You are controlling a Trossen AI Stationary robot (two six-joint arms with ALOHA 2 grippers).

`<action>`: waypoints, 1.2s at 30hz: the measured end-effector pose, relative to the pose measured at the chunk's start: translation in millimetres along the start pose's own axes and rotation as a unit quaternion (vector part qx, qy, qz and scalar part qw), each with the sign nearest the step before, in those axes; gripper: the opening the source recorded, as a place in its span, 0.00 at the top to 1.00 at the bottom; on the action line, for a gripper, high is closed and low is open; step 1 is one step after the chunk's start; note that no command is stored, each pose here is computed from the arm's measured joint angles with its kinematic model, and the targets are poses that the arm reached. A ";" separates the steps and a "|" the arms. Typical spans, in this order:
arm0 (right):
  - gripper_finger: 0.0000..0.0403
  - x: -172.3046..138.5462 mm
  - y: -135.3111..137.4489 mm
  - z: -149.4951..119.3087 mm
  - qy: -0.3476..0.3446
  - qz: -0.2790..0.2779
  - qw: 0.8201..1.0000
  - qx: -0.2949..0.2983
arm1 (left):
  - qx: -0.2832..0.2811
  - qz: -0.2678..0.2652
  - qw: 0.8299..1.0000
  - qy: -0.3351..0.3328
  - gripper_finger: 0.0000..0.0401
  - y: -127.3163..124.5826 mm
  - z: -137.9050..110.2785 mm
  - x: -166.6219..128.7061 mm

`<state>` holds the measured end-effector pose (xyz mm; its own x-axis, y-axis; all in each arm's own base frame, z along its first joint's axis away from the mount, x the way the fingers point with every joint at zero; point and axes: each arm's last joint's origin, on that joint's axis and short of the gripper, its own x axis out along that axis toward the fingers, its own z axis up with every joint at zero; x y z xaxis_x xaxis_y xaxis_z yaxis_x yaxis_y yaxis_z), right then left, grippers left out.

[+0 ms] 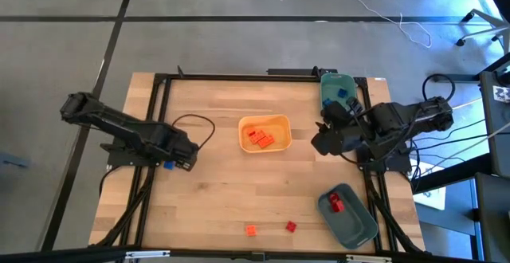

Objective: Sort & place blocks by color
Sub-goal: Put the blue game piece into the green bin

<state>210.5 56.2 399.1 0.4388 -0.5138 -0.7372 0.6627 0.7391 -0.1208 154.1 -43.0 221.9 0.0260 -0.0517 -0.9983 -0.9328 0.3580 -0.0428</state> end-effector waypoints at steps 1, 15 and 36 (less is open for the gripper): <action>0.60 0.9 0.0 0.9 0.003 0.003 1.000 -0.003 | -0.003 -0.003 1.000 -0.002 0.50 0.3 -1.1 7.5; 0.60 8.7 -1.2 10.7 0.016 0.030 0.999 -0.023 | -0.096 0.039 0.994 -0.024 0.50 14.0 -11.7 47.7; 0.60 15.0 -7.3 17.1 0.014 0.017 0.997 -0.068 | -0.249 0.126 0.959 -0.058 0.50 5.5 -27.2 73.0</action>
<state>222.6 35.7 400.3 0.4408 -0.4758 -0.7611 0.5578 0.8095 -0.1830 141.0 -70.2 149.8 -0.2096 0.0915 -0.9735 -0.9700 -0.1449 0.1952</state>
